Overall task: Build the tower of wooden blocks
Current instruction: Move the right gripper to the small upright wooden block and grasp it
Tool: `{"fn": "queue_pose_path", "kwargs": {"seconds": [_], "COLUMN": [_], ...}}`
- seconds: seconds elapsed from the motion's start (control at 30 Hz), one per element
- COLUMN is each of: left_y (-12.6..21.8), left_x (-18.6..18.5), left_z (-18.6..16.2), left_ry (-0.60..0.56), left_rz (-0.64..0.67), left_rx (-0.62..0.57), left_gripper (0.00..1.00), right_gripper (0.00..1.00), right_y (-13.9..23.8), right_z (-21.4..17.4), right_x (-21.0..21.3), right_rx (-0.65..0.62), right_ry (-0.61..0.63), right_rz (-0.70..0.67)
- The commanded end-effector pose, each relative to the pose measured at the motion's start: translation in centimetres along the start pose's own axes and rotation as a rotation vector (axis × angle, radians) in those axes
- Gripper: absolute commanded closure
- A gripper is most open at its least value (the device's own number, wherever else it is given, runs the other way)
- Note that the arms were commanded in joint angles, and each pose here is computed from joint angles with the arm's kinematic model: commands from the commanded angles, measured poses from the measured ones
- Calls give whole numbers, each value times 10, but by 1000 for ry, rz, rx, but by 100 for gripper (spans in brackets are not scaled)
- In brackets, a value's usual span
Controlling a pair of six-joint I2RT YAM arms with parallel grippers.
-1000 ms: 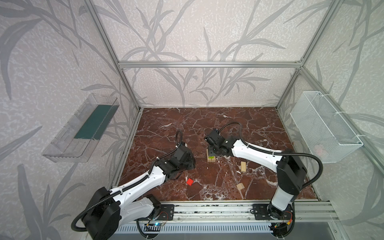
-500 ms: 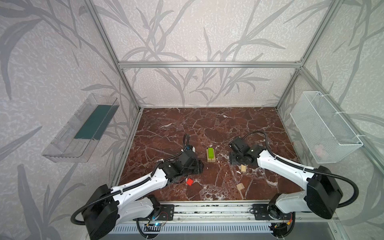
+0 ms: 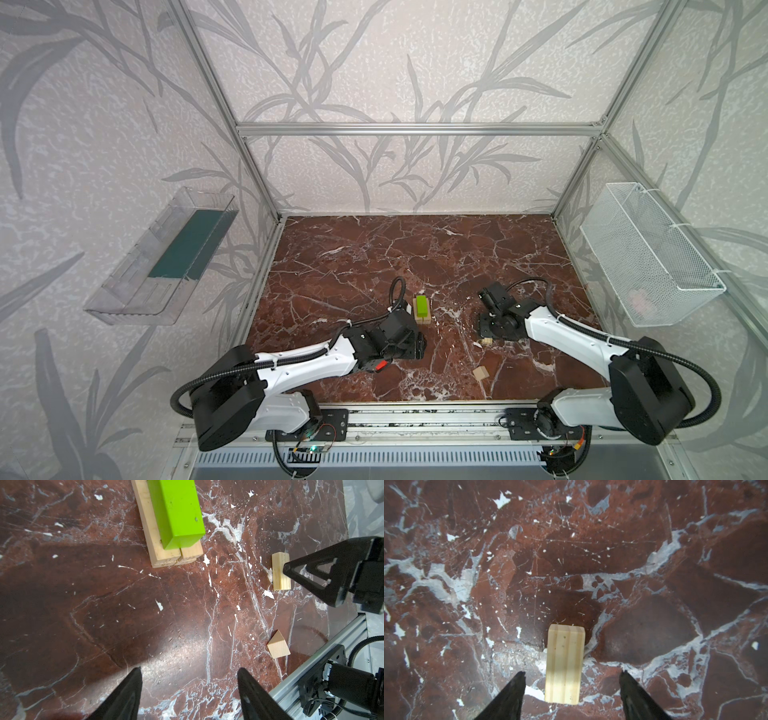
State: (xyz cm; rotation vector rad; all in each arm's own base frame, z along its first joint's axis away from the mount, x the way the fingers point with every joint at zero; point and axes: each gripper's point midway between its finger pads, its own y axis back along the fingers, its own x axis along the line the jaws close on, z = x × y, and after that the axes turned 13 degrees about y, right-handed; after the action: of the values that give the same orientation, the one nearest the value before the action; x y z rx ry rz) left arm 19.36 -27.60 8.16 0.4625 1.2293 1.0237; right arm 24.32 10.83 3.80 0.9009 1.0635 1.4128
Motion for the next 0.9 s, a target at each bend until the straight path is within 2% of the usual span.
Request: {"fn": "queue_pose_path", "kwargs": {"seconds": [0.0, 0.27, 0.87], "left_y": [2, 4, 3], "left_x": [-16, -16, -19], "left_z": [11, 12, 11], "left_ry": [15, 8, -7], "left_rz": [-35, -35, -28], "left_rx": [-40, -44, -29], "left_gripper": [29, 28, 13], "right_gripper": [30, 40, 65], "right_y": [-9, -19, -29], "right_z": [-4, -7, -11], "right_x": [4, 5, 7], "right_rx": [27, 52, 88], "right_ry": [-14, -8, 17], "right_rz": [16, 13, -12]}}
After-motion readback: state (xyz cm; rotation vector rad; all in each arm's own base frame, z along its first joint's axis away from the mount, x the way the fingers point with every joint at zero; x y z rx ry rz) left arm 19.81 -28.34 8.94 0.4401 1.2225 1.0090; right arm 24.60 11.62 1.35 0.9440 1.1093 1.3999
